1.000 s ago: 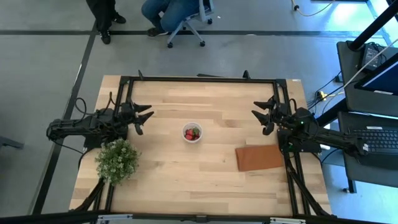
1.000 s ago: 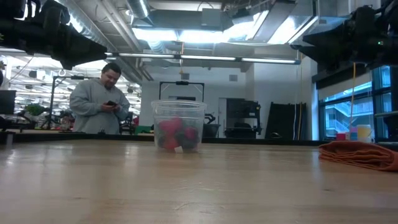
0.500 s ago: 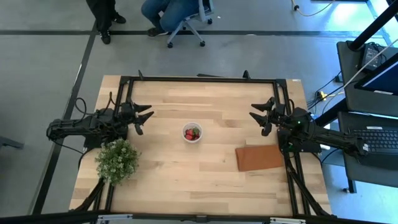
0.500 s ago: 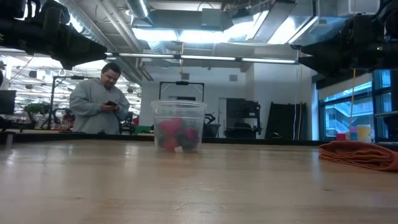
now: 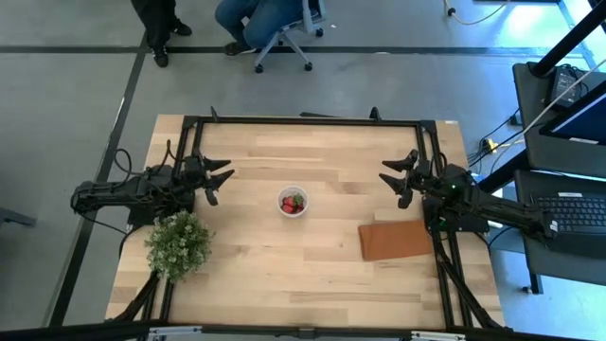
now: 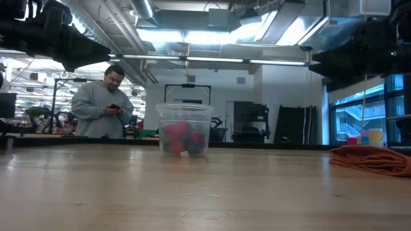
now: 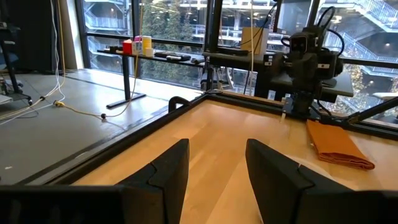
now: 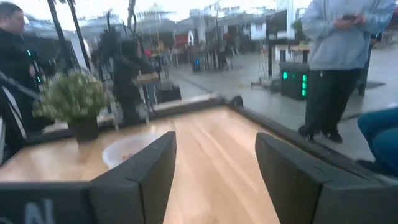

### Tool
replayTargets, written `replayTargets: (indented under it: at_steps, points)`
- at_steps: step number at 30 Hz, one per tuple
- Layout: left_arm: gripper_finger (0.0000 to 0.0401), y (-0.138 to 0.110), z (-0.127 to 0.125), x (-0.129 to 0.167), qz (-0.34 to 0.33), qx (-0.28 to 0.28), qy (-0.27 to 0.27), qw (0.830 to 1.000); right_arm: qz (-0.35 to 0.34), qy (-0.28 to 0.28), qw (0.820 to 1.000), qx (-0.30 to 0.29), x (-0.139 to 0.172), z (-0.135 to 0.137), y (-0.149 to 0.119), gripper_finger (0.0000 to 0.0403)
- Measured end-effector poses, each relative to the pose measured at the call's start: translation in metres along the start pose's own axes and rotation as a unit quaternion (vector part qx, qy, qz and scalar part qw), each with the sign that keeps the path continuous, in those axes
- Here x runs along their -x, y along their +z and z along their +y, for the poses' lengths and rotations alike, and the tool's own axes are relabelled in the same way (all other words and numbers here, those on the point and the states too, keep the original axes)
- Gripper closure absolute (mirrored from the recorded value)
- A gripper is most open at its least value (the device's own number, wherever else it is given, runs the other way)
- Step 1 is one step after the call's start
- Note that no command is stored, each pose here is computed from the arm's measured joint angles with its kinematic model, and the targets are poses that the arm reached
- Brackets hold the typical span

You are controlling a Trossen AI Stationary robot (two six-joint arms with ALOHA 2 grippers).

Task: Pick and placing Produce into tupperware
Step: Return to Home Position

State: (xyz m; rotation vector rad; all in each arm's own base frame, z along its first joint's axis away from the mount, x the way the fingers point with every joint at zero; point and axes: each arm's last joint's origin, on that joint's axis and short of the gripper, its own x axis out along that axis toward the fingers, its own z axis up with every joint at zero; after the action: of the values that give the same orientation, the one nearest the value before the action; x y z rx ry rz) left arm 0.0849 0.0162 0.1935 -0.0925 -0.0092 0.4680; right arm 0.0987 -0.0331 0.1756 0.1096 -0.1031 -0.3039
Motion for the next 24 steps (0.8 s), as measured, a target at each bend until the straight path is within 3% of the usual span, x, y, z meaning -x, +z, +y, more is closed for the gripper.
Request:
replayTargets:
  at_steps: [4, 14, 24]
  points:
    - [0.0248, 0.0000, 0.0000, 0.0000, 0.000, 0.000, 0.000, 1.000, 0.038, -0.005, 0.999, 0.001, 0.0054, -0.0009, -0.0080, 0.0180]
    - [0.0248, 0.0000, -0.0001, 0.0000, 0.000, 0.000, -0.001, 1.000, 0.032, -0.003, 0.999, 0.042, 0.0076, -0.0007, -0.0070, 0.0180]
    - [0.0248, 0.0000, -0.0001, 0.0000, 0.000, 0.000, -0.001, 1.000, 0.032, -0.003, 0.999, 0.039, 0.0076, -0.0008, -0.0070, 0.0180]
